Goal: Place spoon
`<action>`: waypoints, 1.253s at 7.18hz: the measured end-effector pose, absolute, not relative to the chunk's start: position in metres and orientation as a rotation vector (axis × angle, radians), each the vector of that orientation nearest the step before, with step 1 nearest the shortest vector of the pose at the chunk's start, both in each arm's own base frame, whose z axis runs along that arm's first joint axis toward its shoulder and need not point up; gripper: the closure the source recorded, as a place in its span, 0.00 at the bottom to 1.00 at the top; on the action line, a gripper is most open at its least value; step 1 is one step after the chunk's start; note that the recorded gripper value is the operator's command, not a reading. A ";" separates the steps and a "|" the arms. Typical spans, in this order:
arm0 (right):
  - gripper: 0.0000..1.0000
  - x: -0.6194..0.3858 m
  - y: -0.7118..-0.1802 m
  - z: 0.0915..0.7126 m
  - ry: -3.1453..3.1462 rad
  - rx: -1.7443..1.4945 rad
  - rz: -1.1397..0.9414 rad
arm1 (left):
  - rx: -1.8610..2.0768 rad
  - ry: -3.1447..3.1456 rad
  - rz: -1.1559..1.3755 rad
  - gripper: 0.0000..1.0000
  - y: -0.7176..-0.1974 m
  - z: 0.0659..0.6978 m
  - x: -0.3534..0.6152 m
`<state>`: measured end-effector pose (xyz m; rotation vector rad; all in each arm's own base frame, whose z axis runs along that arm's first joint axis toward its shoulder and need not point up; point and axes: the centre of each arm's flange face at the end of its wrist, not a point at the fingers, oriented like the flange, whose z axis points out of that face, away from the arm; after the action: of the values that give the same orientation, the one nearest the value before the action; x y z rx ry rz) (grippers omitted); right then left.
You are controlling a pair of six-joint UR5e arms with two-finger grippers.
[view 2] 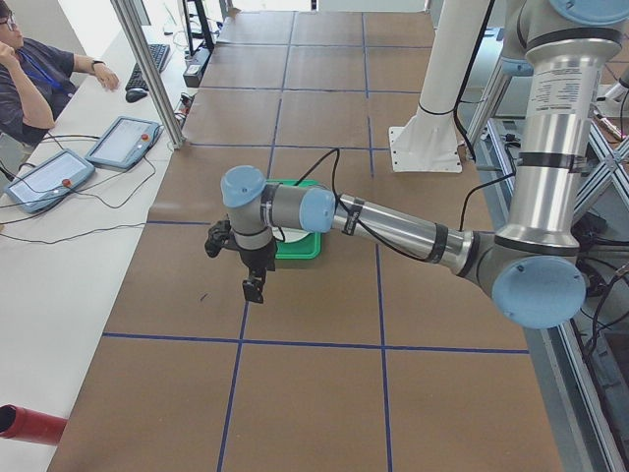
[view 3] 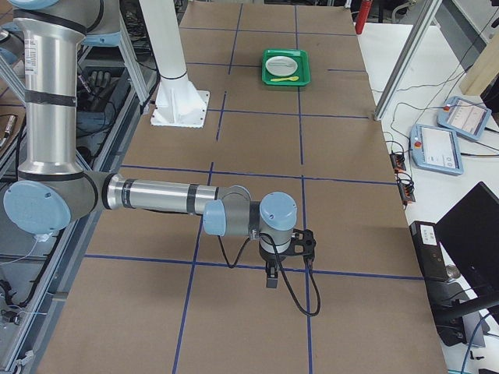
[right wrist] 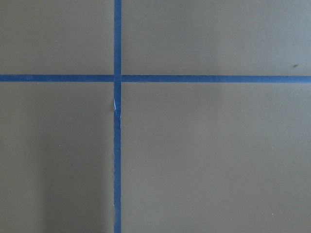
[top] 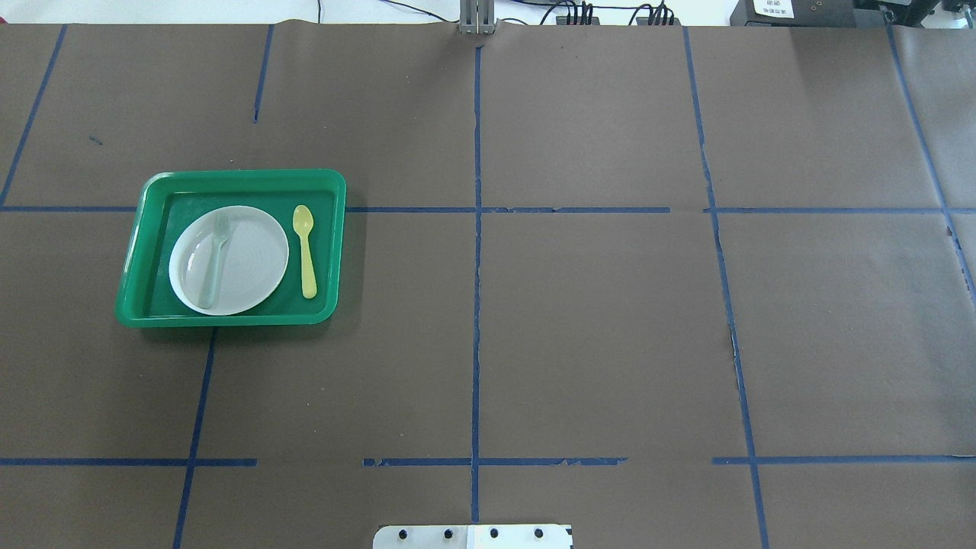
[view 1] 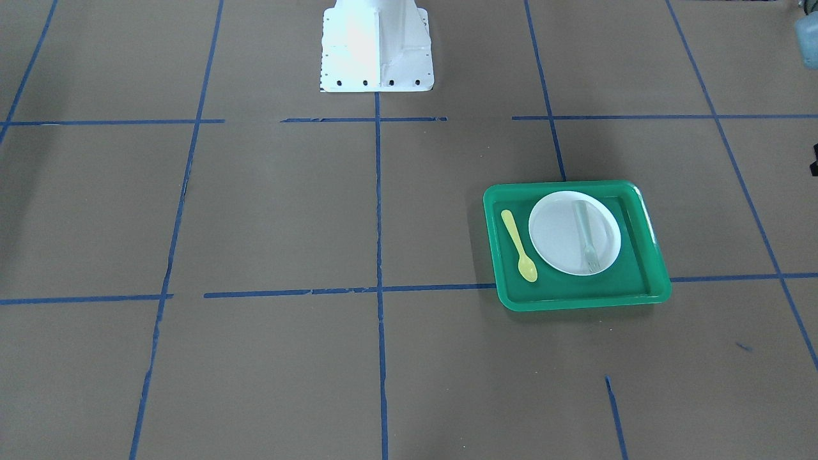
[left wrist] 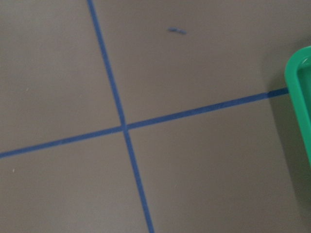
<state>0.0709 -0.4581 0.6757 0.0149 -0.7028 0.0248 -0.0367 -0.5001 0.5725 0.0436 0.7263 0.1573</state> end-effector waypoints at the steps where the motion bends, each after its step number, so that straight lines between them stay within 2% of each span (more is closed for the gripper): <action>1: 0.00 0.071 -0.458 0.676 -0.703 0.015 0.025 | 0.043 0.768 0.151 0.00 -0.478 0.600 -0.066; 4: 0.00 0.071 -0.458 0.676 -0.703 0.014 0.025 | 0.036 0.785 0.126 0.00 -0.448 0.629 -0.096; 9: 0.00 0.071 -0.458 0.676 -0.703 0.015 0.025 | 0.063 0.784 0.129 0.00 -0.457 0.617 -0.098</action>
<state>0.0709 -0.4577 0.6759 0.0149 -0.7028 0.0249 -0.0984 -0.4568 0.6171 0.0633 0.7844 0.1293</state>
